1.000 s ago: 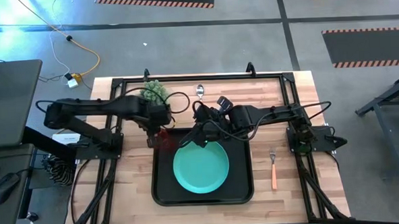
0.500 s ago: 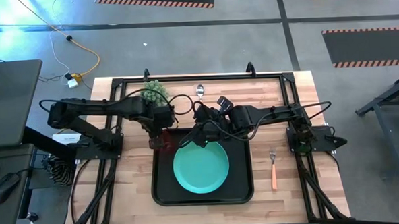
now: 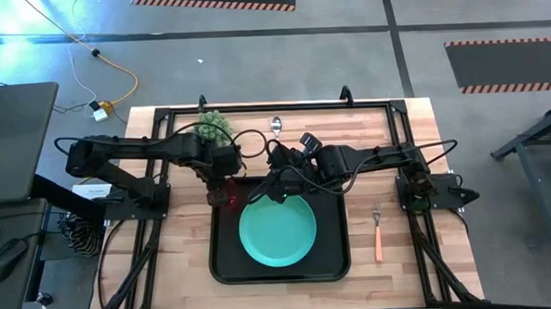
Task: Pick and place plate/cup/fork/spoon on tray
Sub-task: Put the orange glass on the top left of the blue plate on the black tray, then put the orange fork on the black tray to the right of the green plate
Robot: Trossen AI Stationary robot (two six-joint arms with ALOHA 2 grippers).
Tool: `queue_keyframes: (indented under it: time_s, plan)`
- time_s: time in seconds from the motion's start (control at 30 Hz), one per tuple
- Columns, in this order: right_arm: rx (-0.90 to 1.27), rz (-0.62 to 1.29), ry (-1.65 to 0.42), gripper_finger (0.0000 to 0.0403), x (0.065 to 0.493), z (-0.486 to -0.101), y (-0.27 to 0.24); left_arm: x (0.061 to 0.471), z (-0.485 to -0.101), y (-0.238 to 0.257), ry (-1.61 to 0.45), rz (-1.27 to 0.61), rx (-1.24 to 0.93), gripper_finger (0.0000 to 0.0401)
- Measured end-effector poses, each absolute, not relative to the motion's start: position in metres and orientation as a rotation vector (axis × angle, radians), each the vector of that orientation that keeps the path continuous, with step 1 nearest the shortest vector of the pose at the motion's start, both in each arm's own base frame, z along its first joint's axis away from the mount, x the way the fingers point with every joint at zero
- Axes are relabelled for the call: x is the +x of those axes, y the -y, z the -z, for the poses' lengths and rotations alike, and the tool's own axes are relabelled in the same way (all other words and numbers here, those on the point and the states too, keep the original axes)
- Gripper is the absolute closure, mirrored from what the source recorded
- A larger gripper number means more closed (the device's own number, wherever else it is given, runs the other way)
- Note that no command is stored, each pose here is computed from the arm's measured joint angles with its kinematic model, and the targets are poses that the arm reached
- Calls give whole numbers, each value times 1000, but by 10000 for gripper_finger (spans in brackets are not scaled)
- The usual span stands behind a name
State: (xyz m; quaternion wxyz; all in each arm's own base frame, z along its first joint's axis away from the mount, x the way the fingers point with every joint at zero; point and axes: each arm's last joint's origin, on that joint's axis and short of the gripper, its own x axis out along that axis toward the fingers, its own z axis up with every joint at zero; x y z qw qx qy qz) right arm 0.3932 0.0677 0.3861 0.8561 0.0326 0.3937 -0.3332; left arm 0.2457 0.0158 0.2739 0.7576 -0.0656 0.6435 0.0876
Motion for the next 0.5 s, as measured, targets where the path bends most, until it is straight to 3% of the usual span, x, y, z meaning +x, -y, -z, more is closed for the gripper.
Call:
queue_keyframes:
  time_s: [0.5]
  plan:
    - [71, 702, -827, 339, 393, -386, -68, 248, -277, -16, -1381, -189, -145, 292]
